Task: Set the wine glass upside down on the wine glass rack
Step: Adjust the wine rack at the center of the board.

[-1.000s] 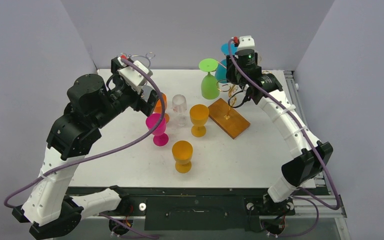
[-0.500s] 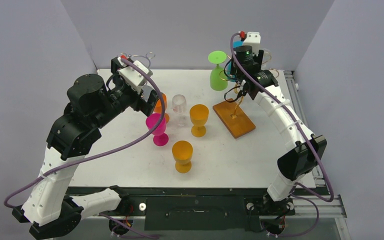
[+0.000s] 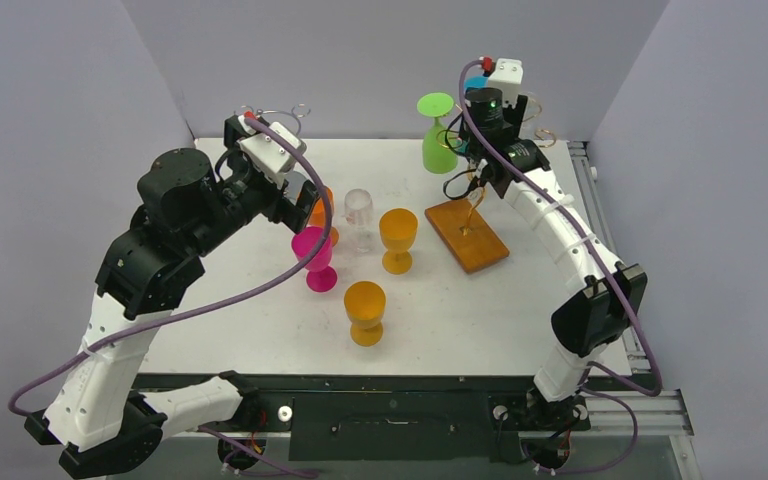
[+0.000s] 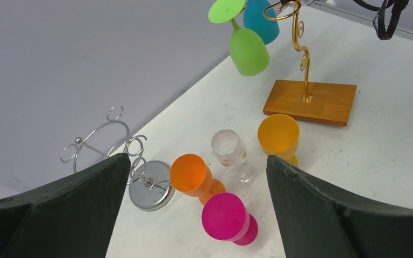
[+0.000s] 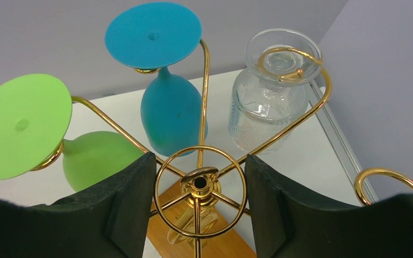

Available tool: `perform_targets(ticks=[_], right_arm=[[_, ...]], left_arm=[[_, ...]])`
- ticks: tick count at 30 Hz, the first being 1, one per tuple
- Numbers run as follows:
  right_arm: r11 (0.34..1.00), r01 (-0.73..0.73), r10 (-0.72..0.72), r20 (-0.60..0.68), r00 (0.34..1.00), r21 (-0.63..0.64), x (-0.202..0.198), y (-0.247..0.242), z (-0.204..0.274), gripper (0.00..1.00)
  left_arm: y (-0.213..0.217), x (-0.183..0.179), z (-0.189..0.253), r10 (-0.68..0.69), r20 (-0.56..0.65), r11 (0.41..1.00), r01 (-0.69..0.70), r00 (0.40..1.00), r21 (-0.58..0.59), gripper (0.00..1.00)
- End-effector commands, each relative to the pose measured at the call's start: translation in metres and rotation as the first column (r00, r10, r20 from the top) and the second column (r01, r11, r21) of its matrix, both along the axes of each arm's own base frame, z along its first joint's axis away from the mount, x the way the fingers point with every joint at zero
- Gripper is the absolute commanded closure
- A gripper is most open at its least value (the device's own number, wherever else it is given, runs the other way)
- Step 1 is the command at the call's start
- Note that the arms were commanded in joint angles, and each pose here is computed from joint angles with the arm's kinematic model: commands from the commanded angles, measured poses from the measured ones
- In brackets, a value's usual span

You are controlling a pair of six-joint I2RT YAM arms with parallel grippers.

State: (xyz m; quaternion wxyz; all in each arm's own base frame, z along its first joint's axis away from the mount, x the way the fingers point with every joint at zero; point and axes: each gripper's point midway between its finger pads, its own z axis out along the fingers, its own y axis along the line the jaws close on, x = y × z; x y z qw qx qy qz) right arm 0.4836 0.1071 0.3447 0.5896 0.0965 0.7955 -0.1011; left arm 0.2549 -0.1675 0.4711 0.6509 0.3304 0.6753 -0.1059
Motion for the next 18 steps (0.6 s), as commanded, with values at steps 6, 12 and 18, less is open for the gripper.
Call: perform_targets(ticks=[6,12,18], right_arm=[[0.983,-0.016,-0.058,0.389,0.919,0.183,-0.012,-0.001,0.1,1.0],[0.976,-0.03,-0.071,0.442,0.894,0.216,-0.01,0.001,0.103,1.0],[0.977,-0.061,-0.026,0.4,0.916,0.204,-0.01,0.008,0.095,1.0]], left_arm=[[0.002,-0.003,0.012,-0.003,0.044,1.0,0.004,0.999,-0.029,0.04],[0.003,-0.004,0.013,-0.003,0.049,1.0,0.004,0.999,-0.03,0.04],[0.004,-0.005,0.011,-0.004,0.046,1.0,0.005,0.999,-0.022,0.04]])
